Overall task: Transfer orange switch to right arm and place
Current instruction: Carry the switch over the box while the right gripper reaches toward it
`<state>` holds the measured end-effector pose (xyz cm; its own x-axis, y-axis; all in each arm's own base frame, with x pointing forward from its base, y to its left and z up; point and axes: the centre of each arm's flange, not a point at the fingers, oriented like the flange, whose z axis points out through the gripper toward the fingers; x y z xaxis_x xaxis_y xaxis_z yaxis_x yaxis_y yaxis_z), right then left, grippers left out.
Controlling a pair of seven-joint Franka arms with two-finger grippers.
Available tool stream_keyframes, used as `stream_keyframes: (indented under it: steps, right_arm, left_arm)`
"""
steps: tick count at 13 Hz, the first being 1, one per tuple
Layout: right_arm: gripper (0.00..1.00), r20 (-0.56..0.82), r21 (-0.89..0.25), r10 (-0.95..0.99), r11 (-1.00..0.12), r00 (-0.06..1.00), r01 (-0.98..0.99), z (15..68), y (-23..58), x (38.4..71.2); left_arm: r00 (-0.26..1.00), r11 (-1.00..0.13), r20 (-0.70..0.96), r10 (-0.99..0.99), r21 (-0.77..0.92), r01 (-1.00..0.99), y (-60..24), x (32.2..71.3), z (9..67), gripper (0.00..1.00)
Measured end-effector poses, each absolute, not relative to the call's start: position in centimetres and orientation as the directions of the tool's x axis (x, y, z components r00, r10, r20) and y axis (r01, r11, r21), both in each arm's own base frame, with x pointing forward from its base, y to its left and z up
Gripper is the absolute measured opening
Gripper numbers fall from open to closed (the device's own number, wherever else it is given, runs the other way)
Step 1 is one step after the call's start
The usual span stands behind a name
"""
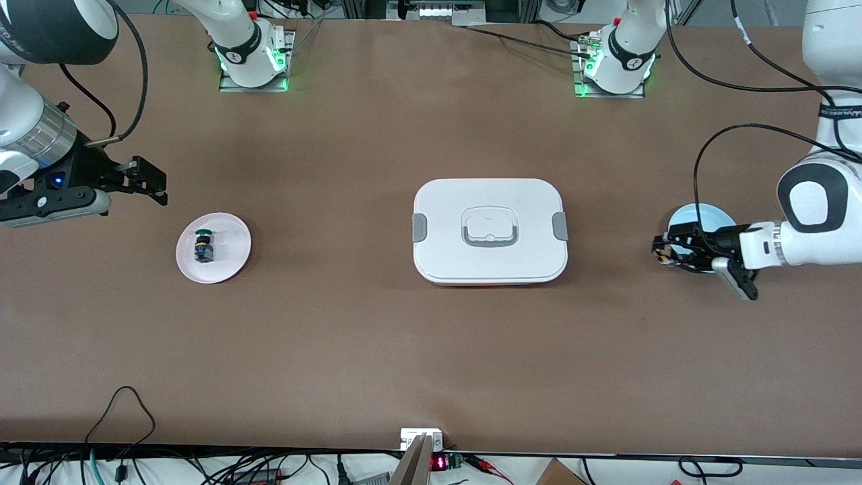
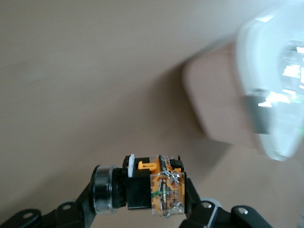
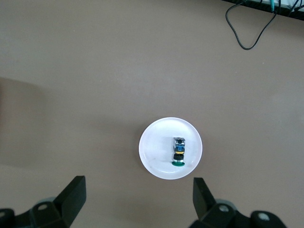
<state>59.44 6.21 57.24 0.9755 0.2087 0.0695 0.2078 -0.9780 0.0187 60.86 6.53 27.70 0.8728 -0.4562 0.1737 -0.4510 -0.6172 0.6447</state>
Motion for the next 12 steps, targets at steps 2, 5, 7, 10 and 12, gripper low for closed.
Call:
stream_keyframes:
  steps: [2,5,7,10,12]
  right_arm:
    - [1.0,0.063,0.017,0.215,-0.977,0.974,0.215,57.2,6.6,59.3]
    - [1.0,0.024,0.01,0.223,-0.975,0.975,0.223,57.1,6.9,58.7]
    - [1.0,0.023,-0.026,0.247,-0.969,0.969,0.247,57.2,7.7,58.5]
    - [1.0,0.036,-0.274,0.259,-0.926,0.965,0.259,56.3,10.8,58.5]
    - [1.0,0.03,-0.452,0.23,-0.865,0.973,0.218,55.1,12.8,59.0]
  left_arm:
    - [0.822,-0.422,0.328,-0.466,0.734,-0.533,2.8,60.7,28.2,0.73]
    - [0.744,-0.156,0.551,-0.378,0.754,-0.638,-2.6,60.8,26.2,0.73]
    - [0.723,-0.025,0.625,-0.294,0.751,-0.66,-6.6,60.9,25.7,0.73]
    - [0.659,0.084,0.708,-0.251,0.695,-0.714,-10.8,62.9,30.3,0.73]
    - [0.648,0.132,0.734,-0.203,0.676,-0.725,-13.1,63.7,32.1,0.73]
